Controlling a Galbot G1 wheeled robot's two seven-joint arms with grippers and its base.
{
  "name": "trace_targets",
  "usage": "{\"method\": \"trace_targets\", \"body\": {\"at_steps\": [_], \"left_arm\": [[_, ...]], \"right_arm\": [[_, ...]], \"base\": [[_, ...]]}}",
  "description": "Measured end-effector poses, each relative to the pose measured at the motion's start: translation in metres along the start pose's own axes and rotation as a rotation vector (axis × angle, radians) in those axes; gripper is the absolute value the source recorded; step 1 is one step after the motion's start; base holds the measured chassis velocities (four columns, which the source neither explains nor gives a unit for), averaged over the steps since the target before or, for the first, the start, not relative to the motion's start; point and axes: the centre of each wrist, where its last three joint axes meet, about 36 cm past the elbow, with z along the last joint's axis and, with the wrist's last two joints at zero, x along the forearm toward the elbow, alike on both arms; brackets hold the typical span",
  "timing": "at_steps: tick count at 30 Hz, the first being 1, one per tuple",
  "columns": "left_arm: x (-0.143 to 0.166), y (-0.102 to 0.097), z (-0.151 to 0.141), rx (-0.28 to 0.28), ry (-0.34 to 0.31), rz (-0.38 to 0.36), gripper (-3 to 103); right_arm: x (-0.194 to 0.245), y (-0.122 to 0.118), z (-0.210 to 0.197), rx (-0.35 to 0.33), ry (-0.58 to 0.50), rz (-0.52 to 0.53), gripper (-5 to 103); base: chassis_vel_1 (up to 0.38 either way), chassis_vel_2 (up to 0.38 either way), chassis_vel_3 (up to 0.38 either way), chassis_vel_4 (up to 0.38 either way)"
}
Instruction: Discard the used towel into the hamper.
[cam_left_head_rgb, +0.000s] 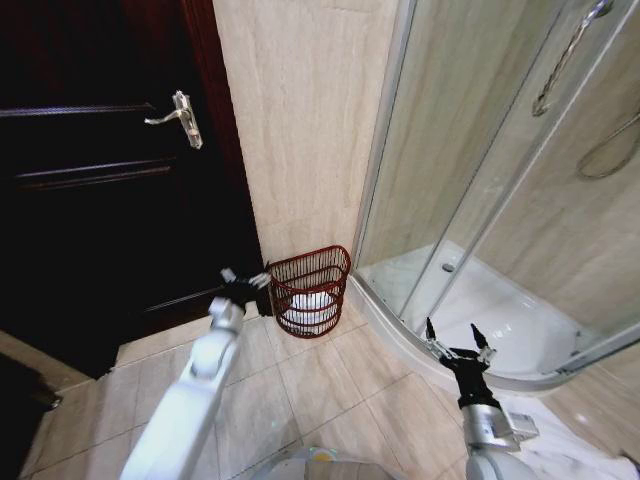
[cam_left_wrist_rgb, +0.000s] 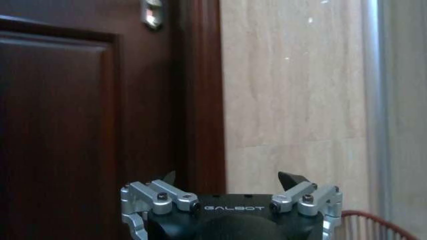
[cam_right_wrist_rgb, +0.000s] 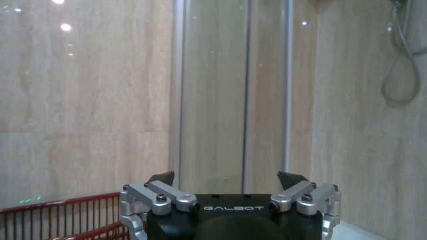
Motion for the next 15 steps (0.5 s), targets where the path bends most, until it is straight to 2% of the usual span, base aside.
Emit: {"method": "trace_targets", "body": {"at_steps": [2, 3, 5, 8, 15], "left_arm": [[0.028, -0.002, 0.012, 0.011, 0.013, -0.046, 100], [0.028, -0.002, 0.012, 0.011, 0.013, -0.046, 100], [0.04, -0.007, 0.017, 0.03, 0.029, -0.096, 100], [0.042, -0.009, 0.018, 0.028, 0.026, -0.115, 100], [0.043, -0.01, 0.016, 0.015, 0.02, -0.093, 100]], "right_arm": [[0.001, 0.002, 0.0, 0.019, -0.001, -0.013, 100], [0.001, 0.002, 0.0, 0.019, -0.001, -0.013, 100], [0.001, 0.003, 0.004, 0.025, 0.007, -0.019, 100], [0.0, 0.003, 0.006, 0.027, 0.011, -0.019, 100], [-0.002, 0.002, 0.004, 0.031, 0.012, -0.009, 100]], "base": [[0.0, 0.0, 0.0, 0.0], [0.0, 0.0, 0.0, 0.0], [0.0, 0.0, 0.0, 0.0], [0.0, 0.0, 0.0, 0.0], [0.0, 0.0, 0.0, 0.0]]}}
